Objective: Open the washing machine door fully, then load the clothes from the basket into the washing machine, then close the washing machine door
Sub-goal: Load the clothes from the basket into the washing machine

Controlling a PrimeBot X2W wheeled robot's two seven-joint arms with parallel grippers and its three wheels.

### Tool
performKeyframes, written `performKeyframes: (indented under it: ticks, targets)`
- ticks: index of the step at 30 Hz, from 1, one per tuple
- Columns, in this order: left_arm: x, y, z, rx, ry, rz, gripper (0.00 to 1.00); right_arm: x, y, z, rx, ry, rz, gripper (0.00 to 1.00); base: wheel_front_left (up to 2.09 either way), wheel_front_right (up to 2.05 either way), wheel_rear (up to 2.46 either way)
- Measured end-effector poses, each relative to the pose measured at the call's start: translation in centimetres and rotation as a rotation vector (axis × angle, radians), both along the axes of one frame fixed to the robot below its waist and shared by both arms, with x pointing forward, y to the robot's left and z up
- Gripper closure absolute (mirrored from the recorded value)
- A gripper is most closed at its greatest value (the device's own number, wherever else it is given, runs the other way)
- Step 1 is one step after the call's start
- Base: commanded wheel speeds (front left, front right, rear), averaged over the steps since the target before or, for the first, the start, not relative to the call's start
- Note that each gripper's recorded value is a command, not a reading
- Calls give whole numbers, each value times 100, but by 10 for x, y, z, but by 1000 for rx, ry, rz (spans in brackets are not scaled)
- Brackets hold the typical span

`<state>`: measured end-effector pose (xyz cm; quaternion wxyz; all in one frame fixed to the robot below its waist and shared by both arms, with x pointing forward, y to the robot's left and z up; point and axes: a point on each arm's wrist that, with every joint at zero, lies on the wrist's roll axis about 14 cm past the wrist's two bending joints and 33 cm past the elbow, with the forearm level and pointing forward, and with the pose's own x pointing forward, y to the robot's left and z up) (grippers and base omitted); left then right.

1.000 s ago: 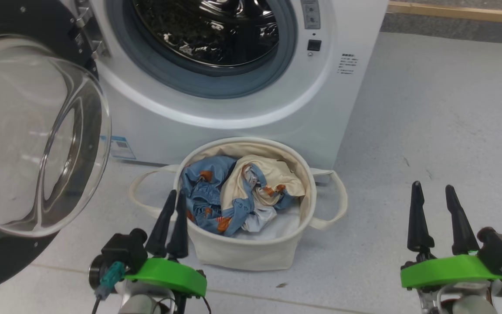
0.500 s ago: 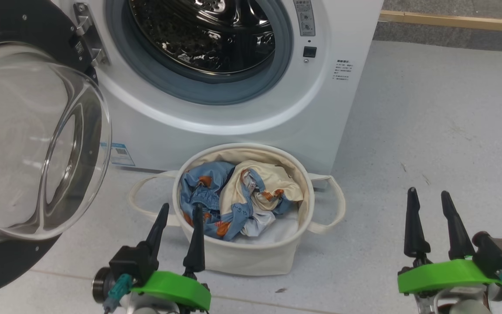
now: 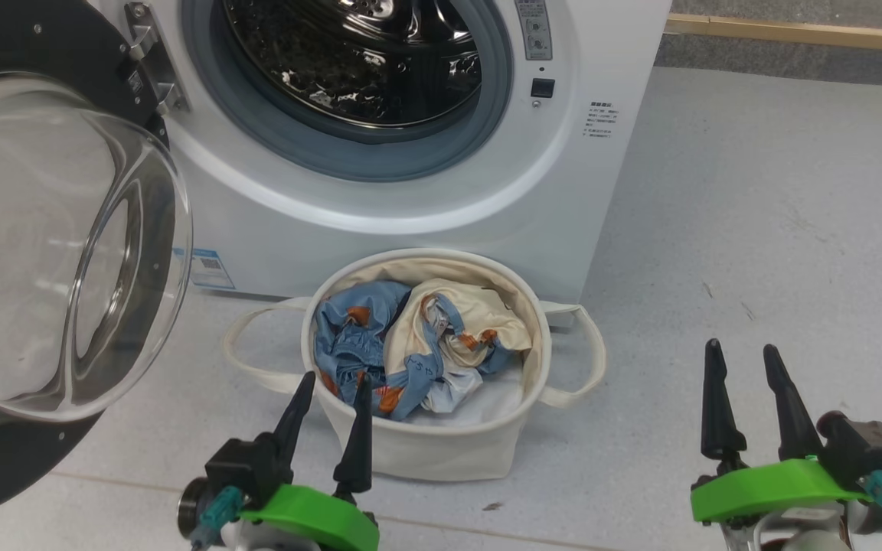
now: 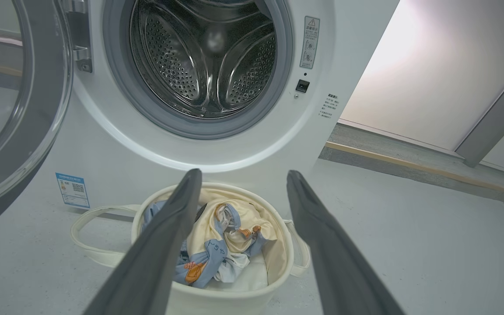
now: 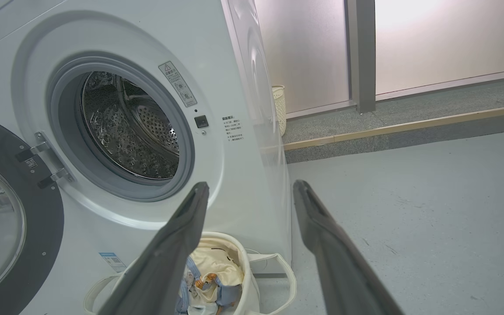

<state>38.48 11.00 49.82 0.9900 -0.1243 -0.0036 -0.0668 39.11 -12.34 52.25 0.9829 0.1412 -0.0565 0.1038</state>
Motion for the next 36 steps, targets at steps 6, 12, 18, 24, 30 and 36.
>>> performKeyframes:
  ticks: [6, 12, 18, 24, 30, 36]
  targets:
    - [1, -2, -4, -7, 13, -8, 0, 0, 0, -6, -1, 18, 0, 0, 91, -107, 16]
    - [0, -6, -5, 25, 8, -32, 0, 0, 4, -10, 2, 29, 9, 0, 164, -188, 24]
    - [-1, -10, -3, 52, -4, -52, 0, 1, 10, -12, 1, 38, 29, 0, 134, -134, 0]
    - [-4, -12, -12, 69, 20, -66, 0, 1, 14, -11, 1, 34, 38, 0, 59, -59, 0]
    - [-4, -22, -46, 109, 118, -110, 0, 6, -4, -13, -14, 33, -12, 0, 2, -2, 0]
    - [21, -25, -72, 186, 194, -122, 0, 11, -29, -37, -52, 97, -82, 0, 0, 0, 0]
